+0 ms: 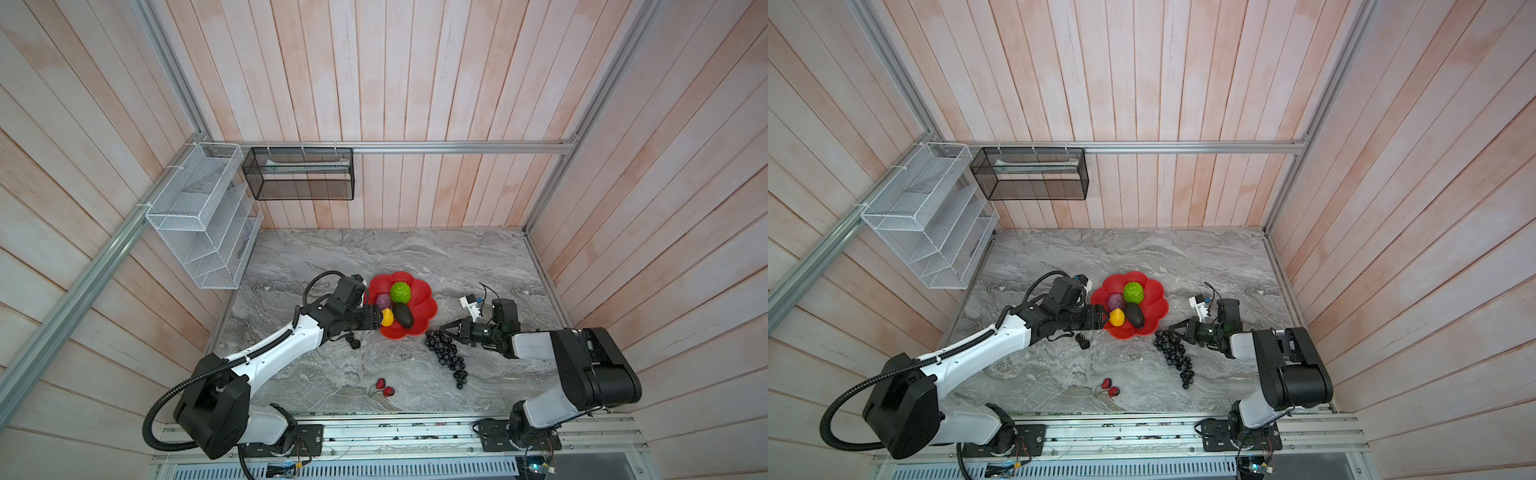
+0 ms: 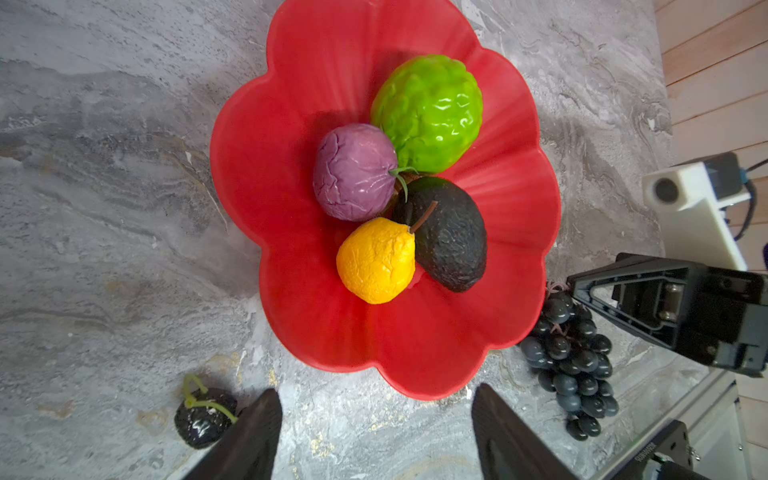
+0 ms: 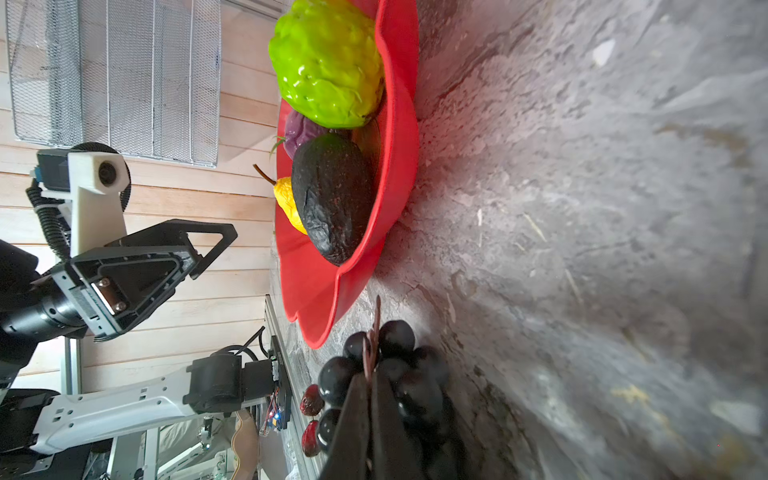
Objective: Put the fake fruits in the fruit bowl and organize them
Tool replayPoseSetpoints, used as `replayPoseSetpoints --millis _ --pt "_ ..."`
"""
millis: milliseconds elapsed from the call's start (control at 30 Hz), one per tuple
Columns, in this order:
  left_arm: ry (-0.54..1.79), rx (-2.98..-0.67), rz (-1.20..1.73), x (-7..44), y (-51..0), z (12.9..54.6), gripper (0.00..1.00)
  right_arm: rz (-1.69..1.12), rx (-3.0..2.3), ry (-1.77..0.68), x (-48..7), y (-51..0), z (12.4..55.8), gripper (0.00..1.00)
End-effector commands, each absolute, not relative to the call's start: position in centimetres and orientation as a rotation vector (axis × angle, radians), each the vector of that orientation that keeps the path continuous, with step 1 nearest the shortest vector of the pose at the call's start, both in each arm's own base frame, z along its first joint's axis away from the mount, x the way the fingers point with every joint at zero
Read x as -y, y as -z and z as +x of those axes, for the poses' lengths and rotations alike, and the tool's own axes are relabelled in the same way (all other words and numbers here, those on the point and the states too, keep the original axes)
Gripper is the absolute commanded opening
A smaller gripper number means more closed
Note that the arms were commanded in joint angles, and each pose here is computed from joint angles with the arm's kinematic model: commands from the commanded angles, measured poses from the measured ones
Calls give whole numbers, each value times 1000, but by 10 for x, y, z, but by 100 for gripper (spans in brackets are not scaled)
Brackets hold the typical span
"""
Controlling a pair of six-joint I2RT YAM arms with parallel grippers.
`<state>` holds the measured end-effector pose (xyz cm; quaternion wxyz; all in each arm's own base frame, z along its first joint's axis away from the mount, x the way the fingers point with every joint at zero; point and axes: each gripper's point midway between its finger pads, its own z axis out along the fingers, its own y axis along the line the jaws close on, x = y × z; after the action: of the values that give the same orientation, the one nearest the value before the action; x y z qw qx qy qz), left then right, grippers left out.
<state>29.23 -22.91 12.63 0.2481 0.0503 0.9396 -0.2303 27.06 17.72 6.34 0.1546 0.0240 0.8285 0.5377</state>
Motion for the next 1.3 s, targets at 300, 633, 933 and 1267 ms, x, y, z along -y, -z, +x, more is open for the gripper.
replayPoseSetpoints --millis 300,633,933,1267 --pt "629 -2535 124 231 -139 301 75 6 -2294 -1508 -172 -94 270 0" --pt "607 -2528 135 231 -143 305 75 -76 -2183 -1460 -171 -151 273 0" --pt "608 -2533 116 226 -139 299 75 -158 -2040 -1436 -173 -241 278 0" --pt "628 -2533 93 225 -130 295 75 -319 -1974 -1428 -208 -311 282 0"
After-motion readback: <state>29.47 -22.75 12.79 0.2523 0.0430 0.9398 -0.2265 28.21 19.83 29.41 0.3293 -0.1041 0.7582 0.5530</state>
